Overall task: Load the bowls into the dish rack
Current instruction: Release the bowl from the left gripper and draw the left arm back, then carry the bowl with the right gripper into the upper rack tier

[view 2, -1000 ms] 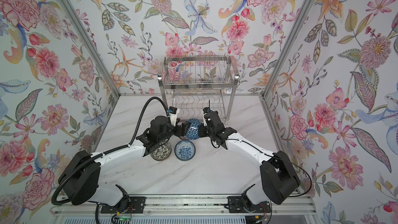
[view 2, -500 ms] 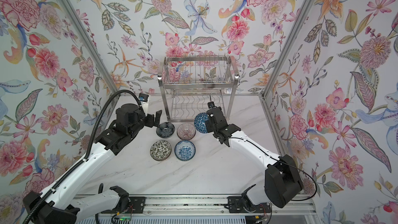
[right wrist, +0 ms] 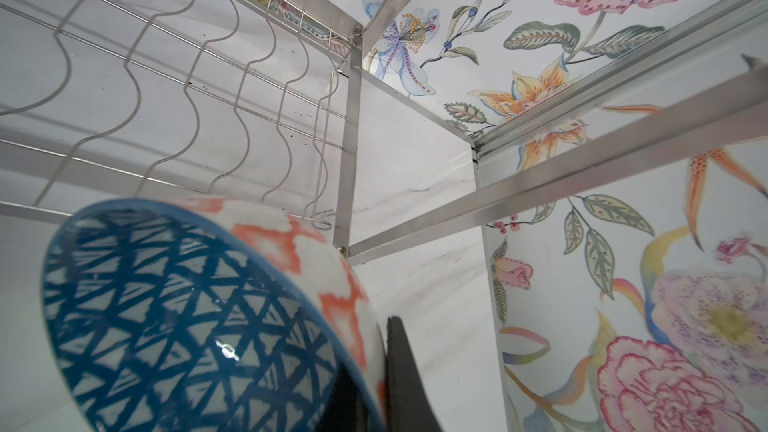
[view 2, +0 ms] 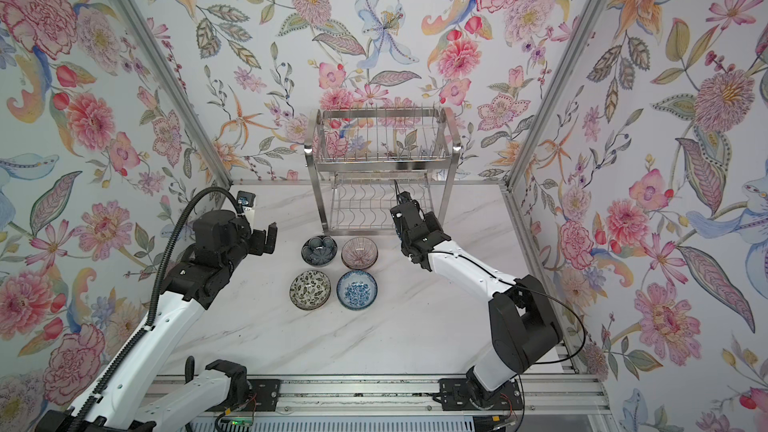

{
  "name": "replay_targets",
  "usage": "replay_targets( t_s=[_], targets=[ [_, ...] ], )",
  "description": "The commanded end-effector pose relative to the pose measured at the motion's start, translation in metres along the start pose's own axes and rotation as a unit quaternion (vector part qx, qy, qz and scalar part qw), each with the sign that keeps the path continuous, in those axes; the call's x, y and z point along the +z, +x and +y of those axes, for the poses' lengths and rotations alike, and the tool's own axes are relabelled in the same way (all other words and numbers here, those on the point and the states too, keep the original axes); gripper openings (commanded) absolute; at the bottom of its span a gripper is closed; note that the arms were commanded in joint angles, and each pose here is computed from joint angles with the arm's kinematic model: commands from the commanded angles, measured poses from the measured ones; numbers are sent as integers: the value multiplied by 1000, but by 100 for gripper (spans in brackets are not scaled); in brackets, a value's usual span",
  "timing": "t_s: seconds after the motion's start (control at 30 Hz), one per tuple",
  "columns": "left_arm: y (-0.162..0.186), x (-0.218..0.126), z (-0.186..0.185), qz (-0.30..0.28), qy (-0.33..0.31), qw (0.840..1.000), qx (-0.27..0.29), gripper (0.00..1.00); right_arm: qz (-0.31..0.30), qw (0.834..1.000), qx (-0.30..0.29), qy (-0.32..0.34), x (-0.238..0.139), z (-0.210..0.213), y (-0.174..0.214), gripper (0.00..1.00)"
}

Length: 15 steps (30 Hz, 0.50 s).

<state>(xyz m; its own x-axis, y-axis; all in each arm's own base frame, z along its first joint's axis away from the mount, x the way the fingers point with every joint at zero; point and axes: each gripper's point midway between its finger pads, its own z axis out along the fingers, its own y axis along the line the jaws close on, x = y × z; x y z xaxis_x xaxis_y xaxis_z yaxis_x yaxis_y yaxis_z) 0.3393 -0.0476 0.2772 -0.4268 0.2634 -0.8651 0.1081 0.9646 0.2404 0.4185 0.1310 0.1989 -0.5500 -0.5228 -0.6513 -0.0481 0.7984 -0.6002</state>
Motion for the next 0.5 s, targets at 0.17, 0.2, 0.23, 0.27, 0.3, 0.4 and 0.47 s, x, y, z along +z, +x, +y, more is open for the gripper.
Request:
replay_targets(
  t_s=[0.17, 0.2, 0.23, 0.27, 0.3, 0.4, 0.47],
  targets=[
    [9, 14, -6, -7, 26, 1000, -7, 99, -31, 994, -22, 103, 11, -31, -45, 0],
    [10, 15, -6, -6, 27, 1000, -9, 99, -34, 993, -28, 110, 15, -30, -49, 0],
    [12, 16, -6, -5, 29, 999, -13, 99, -38, 992, -34, 118, 19, -29, -53, 0],
    [12, 17, -6, -7, 33, 999, -18, 99, -40, 990, -41, 126, 21, -28, -57, 0],
    [12, 17, -8, -8, 40, 999, -21, 99, -42, 989, -48, 136, 24, -27, -61, 0],
    [13, 17, -8, -9, 42, 999, -21, 99, -51, 983, -63, 162, 35, -22, -72, 0],
    [13, 16, -7, -11, 39, 999, -20, 99, -57, 980, -74, 177, 42, -19, -79, 0]
  ],
)
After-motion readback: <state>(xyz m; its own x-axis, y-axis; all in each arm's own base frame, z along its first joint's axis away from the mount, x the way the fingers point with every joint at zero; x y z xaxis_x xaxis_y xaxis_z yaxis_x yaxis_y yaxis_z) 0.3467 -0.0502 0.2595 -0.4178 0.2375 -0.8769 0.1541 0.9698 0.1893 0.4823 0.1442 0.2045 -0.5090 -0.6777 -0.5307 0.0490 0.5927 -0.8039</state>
